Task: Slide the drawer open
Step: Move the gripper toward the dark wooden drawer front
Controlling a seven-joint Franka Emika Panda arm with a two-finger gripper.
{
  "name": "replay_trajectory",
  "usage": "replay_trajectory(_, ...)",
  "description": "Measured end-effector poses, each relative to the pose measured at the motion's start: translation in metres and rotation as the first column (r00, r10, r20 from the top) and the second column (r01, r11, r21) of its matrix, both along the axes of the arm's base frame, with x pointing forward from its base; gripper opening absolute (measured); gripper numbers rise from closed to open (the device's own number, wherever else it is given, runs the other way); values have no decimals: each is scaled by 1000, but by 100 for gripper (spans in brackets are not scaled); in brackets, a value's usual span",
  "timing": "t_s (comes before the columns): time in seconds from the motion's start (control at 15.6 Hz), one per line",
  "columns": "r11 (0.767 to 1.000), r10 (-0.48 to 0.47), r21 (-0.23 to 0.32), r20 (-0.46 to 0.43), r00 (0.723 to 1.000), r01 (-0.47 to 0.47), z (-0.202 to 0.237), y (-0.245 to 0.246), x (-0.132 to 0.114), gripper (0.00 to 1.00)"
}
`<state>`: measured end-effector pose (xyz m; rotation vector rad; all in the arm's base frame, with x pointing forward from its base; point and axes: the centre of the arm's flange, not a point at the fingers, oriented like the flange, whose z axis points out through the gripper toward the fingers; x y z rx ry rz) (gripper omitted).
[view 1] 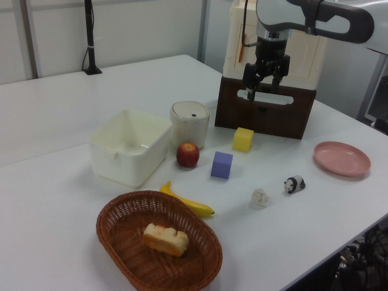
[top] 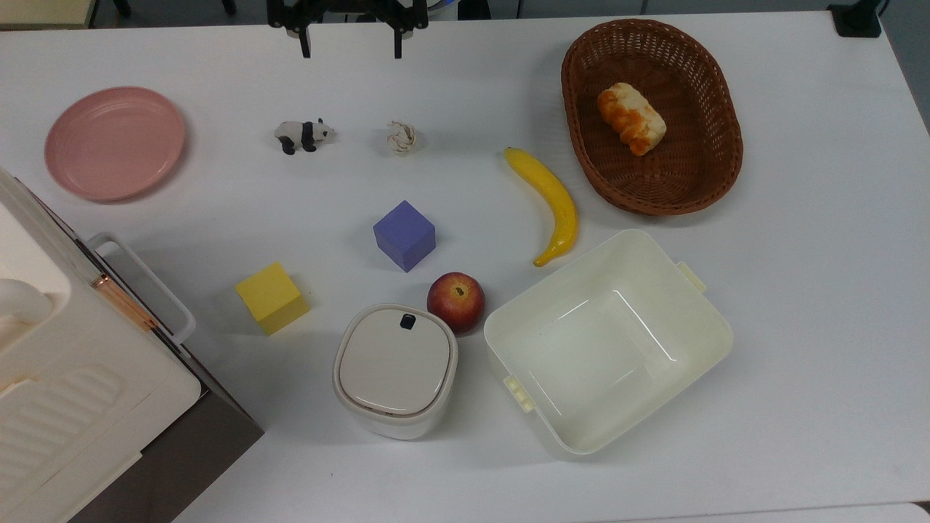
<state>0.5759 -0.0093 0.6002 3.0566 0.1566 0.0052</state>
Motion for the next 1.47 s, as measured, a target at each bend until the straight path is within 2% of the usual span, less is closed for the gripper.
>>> replay_trajectory(0.19, 985, 173, 0, -16, 985, -173, 0, -13, 0, 100)
replay_trajectory(0.45, 920, 392, -2, -23, 920, -392, 0, -28, 1, 100)
replay_trajectory(0.58, 894, 448, -19, 2, 894, -448, 2, -40, 5, 100)
replay_trajectory(0.83, 887, 462, -58, 58, 885, -459, 1, -55, 16, 100)
replay_trajectory(1.47, 892, 451, -80, 92, 888, -444, -4, -67, 25, 100)
